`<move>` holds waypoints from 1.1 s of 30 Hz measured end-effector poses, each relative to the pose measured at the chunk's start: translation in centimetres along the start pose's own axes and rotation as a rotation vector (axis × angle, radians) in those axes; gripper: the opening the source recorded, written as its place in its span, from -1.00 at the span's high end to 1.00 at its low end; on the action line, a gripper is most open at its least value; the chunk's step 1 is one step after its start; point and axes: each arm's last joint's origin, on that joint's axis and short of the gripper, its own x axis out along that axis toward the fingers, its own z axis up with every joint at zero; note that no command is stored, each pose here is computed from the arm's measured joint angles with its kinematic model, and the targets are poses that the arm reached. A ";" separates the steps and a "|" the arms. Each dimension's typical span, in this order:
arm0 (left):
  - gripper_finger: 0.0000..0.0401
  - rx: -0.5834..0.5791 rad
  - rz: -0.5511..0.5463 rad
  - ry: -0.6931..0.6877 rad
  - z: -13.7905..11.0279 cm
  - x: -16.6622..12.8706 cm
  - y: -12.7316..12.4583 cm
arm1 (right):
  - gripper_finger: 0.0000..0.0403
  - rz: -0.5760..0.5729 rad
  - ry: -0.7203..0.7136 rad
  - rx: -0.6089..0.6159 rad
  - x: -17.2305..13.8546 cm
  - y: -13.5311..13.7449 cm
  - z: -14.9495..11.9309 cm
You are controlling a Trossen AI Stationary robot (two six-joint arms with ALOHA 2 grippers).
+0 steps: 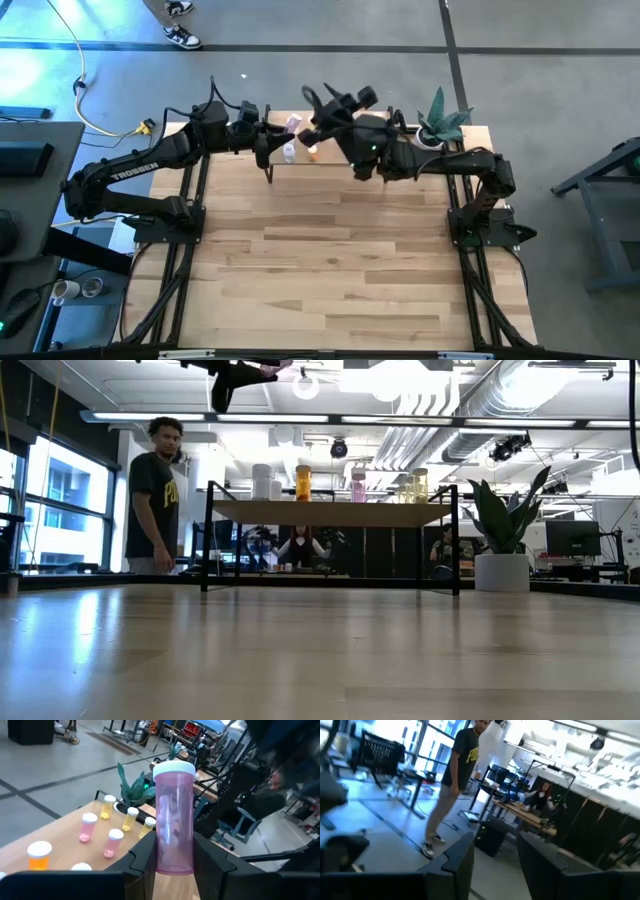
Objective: Pick and place medicine bottles onto shelf by color
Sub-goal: Put the pink pill bottle aligned with the other pink pill bottles on the shelf
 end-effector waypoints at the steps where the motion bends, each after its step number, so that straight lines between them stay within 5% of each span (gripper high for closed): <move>1: 0.54 0.014 0.000 0.000 0.0 0.0 0.0 | 0.30 0.013 -0.002 0.021 0.0 -0.3 0.5; 8: 0.54 0.108 -0.001 0.000 0.0 0.0 0.0 | 0.30 0.149 0.033 0.151 -0.6 -2.6 3.1; 16: 0.54 0.189 -0.006 0.000 0.0 0.0 -0.1 | 0.30 0.531 0.049 0.278 -0.5 -5.7 4.8; 27: 0.54 0.261 -0.060 -0.081 0.8 0.0 -0.5 | 0.11 0.618 0.043 0.352 0.4 -8.7 5.6; 33: 0.54 0.280 -0.075 -0.141 1.3 -0.1 -0.8 | 0.03 0.856 0.016 0.361 1.7 -9.3 4.9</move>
